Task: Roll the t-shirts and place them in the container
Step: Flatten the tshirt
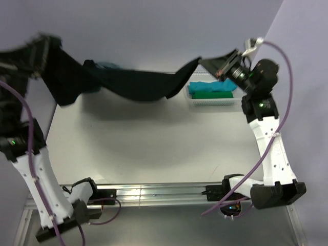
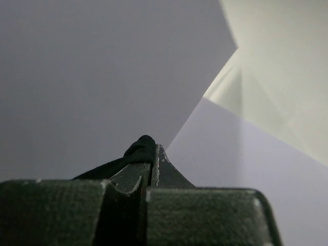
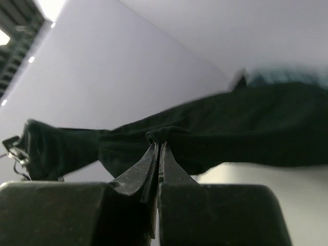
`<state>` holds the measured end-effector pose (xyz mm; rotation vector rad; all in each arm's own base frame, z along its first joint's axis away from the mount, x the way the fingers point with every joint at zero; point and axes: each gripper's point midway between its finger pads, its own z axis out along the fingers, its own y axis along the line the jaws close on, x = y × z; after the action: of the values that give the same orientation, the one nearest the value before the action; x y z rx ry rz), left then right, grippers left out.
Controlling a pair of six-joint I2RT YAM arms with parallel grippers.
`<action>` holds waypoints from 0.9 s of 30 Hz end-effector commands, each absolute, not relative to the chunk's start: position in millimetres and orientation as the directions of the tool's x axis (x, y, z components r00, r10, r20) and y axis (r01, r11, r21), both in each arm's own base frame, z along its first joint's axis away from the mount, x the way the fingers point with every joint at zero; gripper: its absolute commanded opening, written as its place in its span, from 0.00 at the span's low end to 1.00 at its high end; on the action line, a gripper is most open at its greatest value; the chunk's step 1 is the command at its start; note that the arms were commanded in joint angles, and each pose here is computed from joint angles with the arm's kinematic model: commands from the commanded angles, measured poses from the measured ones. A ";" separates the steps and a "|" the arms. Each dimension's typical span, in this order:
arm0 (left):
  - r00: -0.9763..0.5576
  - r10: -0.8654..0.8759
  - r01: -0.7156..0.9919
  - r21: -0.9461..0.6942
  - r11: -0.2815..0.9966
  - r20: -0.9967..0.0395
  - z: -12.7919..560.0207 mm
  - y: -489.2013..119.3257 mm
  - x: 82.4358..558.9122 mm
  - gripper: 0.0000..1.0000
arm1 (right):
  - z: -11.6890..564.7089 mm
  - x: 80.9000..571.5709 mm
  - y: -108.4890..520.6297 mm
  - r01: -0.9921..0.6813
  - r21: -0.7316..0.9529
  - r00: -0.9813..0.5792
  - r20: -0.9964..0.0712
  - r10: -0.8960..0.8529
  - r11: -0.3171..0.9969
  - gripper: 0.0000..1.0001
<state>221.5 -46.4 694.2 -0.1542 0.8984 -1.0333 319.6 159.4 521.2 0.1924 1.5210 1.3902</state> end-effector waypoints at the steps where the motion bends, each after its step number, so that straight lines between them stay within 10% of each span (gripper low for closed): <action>1: -0.004 -0.813 0.440 -0.731 0.521 -0.582 565.4 -35.5 262.9 0.00 | 429.3 318.5 163.7 -0.321 0.887 -0.596 -0.461 0.657 0.331 0.00; 8: -0.181 -0.912 0.132 -0.928 0.347 -0.367 362.2 -64.3 192.2 0.00 | 286.3 252.0 155.6 -0.057 0.878 -0.712 -0.370 0.597 0.476 0.00; 18: -0.330 -0.912 -0.293 -0.892 0.343 -0.242 248.1 -104.3 77.4 0.00 | 107.9 113.4 143.0 0.127 0.741 -0.905 -0.185 0.382 0.660 0.00; 27: -0.309 -0.950 -0.382 -0.907 0.174 -0.052 205.4 -104.1 75.4 0.00 | 40.8 79.6 119.4 0.196 0.579 -0.933 -0.138 0.332 0.792 0.00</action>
<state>87.1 -106.4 224.2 -1.1683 1.8301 -1.1109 79.9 128.1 47.3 0.4724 2.7333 0.9455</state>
